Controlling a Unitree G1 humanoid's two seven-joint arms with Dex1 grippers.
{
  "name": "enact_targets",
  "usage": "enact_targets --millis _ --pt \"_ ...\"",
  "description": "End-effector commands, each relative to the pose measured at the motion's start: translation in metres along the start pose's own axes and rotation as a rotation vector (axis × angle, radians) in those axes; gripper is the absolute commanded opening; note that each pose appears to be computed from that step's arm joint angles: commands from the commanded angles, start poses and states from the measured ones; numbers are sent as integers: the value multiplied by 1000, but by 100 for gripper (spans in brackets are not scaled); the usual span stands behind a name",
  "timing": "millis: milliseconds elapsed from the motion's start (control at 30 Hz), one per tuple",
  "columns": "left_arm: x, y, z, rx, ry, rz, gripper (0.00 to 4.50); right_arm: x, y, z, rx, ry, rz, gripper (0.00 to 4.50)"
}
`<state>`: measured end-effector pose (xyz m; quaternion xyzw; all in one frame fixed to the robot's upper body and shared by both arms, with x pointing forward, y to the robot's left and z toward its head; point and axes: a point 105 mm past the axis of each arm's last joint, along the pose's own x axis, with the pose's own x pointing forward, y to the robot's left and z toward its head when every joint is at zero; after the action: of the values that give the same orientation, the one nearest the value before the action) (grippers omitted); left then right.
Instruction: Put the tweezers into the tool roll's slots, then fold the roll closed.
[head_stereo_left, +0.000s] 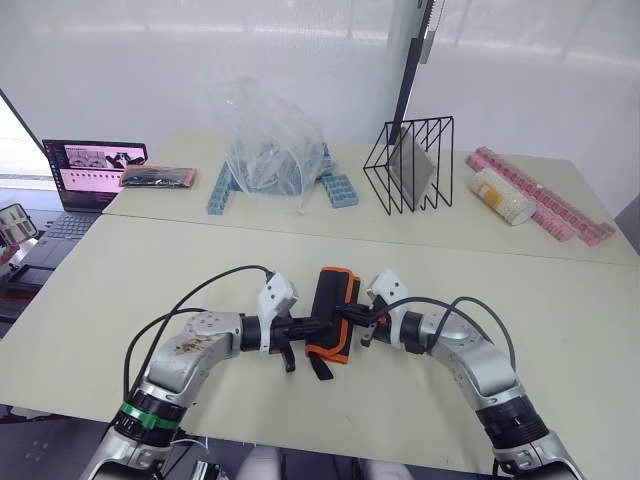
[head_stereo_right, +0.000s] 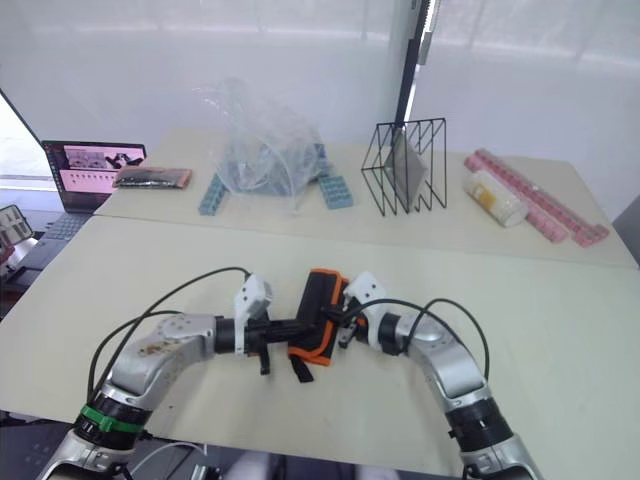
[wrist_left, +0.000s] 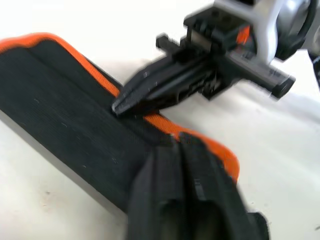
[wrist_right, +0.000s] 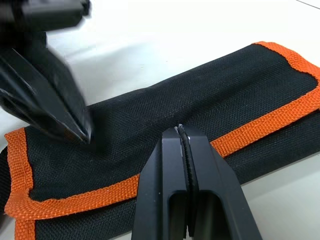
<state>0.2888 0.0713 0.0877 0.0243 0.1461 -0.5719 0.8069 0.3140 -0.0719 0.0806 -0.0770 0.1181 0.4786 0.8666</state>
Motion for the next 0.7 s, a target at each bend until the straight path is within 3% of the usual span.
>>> enact_targets --millis 33,700 --pt "10 -2 1 70 18 -21 2 -4 1 -35 42 128 -21 0" --pt "14 -5 -29 89 145 -32 2 -6 11 -26 49 68 -24 0"
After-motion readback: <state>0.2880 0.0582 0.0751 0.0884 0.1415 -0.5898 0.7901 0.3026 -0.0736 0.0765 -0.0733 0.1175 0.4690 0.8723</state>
